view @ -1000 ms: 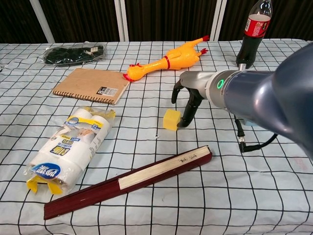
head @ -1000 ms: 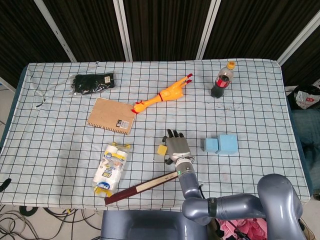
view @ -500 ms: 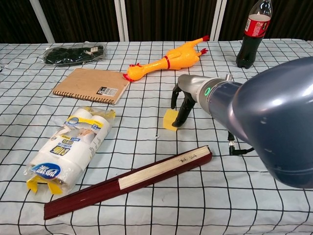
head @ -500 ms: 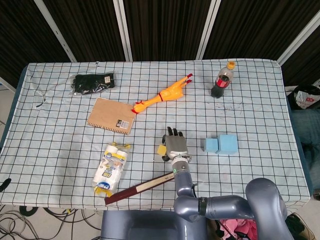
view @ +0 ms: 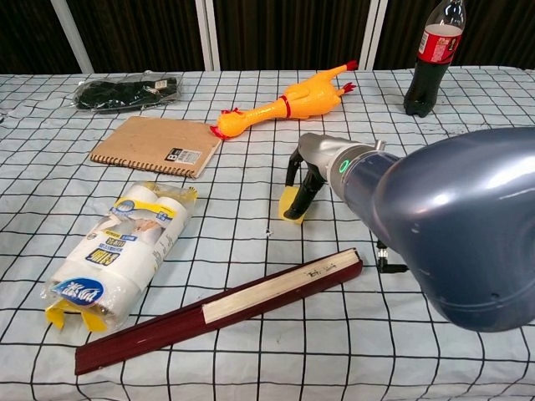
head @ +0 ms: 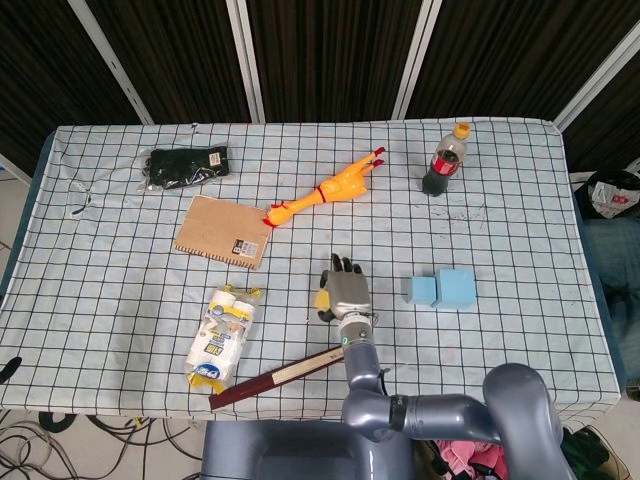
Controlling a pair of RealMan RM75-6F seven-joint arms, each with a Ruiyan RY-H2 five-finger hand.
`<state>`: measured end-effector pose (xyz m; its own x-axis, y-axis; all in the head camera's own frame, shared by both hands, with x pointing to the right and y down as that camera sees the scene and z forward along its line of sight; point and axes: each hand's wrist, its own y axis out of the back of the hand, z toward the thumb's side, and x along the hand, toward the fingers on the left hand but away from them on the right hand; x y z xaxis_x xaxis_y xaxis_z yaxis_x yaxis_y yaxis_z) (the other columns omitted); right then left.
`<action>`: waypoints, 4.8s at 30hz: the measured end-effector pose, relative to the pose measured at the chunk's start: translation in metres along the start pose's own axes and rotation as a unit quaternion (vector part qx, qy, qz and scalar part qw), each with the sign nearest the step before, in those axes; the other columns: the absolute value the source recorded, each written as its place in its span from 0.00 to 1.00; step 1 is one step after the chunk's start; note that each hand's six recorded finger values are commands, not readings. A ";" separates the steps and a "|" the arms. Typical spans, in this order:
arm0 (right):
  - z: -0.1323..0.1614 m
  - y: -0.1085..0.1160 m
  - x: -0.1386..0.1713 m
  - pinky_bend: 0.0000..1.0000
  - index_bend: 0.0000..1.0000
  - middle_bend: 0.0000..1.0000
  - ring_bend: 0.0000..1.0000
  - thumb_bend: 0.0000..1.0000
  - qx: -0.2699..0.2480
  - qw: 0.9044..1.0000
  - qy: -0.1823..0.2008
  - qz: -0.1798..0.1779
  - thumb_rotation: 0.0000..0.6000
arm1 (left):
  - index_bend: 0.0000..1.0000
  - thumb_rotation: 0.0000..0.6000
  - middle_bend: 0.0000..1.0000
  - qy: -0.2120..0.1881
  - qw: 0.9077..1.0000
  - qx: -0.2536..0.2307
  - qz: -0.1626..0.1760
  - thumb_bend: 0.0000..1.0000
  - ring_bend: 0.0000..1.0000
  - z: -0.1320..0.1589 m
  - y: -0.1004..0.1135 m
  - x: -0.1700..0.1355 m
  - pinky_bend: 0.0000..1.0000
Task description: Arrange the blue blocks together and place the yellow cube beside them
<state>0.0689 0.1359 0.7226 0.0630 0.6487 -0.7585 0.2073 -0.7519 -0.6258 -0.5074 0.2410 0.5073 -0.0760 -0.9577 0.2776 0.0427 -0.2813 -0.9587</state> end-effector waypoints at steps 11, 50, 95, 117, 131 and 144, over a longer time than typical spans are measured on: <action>-0.002 -0.002 -0.003 0.09 0.44 0.00 0.00 0.20 -0.002 1.000 -0.003 -0.006 1.00 | 0.20 1.00 0.07 0.001 1.000 0.002 0.000 0.04 0.00 -0.001 0.000 0.000 0.00; -0.006 0.011 0.003 0.09 0.48 0.00 0.00 0.31 0.010 1.000 0.013 0.000 1.00 | 0.21 1.00 0.07 0.004 1.000 0.006 0.001 0.04 0.00 -0.001 0.000 0.000 0.00; -0.124 0.047 -0.002 0.09 0.47 0.00 0.00 0.30 0.040 0.999 -0.004 -0.023 1.00 | 0.21 1.00 0.07 0.013 1.000 0.014 0.004 0.04 0.00 -0.002 -0.001 0.001 0.00; -0.143 0.047 -0.007 0.09 0.45 0.00 0.00 0.30 0.041 0.999 0.016 0.006 1.00 | 0.21 1.00 0.06 0.015 1.000 0.017 0.005 0.04 0.00 -0.002 -0.001 0.001 0.00; -0.151 0.048 -0.011 0.09 0.40 0.00 0.00 0.30 0.041 0.999 0.019 0.012 1.00 | 0.21 1.00 0.06 0.017 1.000 0.020 0.006 0.04 0.00 -0.002 -0.001 0.001 0.00; -0.154 0.047 -0.011 0.09 0.37 0.00 0.00 0.30 0.045 0.999 0.018 0.016 1.00 | 0.21 1.00 0.06 0.018 1.000 0.022 0.006 0.04 0.00 -0.002 -0.001 0.002 0.00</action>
<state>0.2281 0.1121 0.7296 0.1027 0.6269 -0.7723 0.1169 -0.7786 -0.6165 -0.5097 0.2397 0.5089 -0.1100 -0.9587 0.2622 0.0867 -0.2720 -0.9584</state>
